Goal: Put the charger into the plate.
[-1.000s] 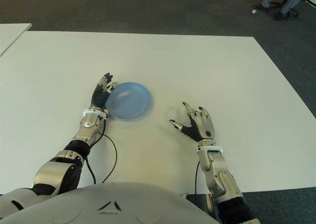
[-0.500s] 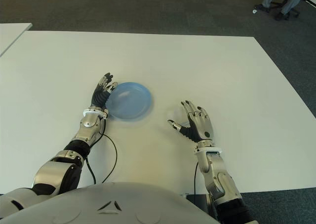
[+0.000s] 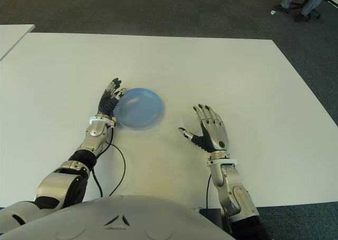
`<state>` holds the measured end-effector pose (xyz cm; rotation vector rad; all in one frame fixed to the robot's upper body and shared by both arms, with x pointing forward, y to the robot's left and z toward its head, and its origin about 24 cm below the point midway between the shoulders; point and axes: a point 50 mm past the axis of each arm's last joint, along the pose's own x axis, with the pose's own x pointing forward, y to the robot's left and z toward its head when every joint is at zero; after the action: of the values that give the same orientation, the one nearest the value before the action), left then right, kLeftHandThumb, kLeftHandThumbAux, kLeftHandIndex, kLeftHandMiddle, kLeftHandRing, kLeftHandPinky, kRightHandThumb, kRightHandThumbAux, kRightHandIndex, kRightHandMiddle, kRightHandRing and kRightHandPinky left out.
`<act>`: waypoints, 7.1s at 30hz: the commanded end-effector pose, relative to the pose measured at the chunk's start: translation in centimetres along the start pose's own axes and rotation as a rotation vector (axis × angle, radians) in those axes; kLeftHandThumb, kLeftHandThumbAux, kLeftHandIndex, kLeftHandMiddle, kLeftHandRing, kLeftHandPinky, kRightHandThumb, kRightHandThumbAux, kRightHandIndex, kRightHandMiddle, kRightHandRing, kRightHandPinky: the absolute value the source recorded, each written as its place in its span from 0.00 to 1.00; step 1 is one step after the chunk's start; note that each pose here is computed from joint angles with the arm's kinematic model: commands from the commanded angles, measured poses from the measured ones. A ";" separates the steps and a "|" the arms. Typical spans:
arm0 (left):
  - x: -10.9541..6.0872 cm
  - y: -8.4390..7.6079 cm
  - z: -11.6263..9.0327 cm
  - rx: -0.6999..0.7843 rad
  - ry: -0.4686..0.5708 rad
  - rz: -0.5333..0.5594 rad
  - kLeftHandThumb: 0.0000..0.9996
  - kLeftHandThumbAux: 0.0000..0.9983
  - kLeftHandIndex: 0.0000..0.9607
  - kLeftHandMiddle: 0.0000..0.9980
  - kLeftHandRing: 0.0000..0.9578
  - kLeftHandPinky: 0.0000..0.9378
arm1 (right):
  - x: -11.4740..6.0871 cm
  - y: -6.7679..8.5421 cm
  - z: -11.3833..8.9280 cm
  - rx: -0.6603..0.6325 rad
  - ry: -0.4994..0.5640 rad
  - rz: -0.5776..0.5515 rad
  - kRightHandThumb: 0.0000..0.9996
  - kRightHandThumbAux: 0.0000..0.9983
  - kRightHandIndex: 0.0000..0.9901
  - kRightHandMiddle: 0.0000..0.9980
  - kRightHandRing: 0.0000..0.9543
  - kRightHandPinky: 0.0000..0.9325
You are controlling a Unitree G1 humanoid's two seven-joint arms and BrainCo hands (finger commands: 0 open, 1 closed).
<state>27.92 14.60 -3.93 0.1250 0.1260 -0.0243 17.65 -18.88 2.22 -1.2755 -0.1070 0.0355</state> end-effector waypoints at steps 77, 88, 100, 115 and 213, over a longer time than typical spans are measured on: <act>-2.0 -0.3 -3.0 0.023 0.147 -0.028 0.00 0.51 0.03 0.11 0.08 0.03 | 2.2 5.9 -0.7 -0.040 0.096 0.158 0.27 0.16 0.00 0.00 0.00 0.10; -2.0 -0.2 -3.0 0.034 0.143 -0.026 0.00 0.51 0.04 0.12 0.09 0.05 | 1.9 6.1 -1.0 -0.033 0.095 0.165 0.27 0.17 0.00 0.00 0.00 0.12; -2.0 -0.2 -3.1 0.043 0.148 -0.027 0.00 0.51 0.04 0.11 0.08 0.02 | 1.5 6.2 -1.3 -0.024 0.100 0.189 0.30 0.20 0.00 0.00 0.05 0.24; -2.0 -0.2 -3.1 0.043 0.152 -0.030 0.00 0.50 0.03 0.10 0.07 0.02 | 0.9 5.2 -0.9 -0.036 0.093 0.279 0.33 0.22 0.00 0.00 0.07 0.25; -2.3 0.6 -1.8 -0.113 -0.020 0.059 0.00 0.53 0.02 0.14 0.11 0.07 | 1.4 2.5 0.0 0.002 0.238 0.240 0.86 0.68 0.40 0.54 0.87 0.90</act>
<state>26.90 15.18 -3.38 0.0281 0.0025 0.0309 19.98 -17.76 1.15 -1.2862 0.1726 0.0420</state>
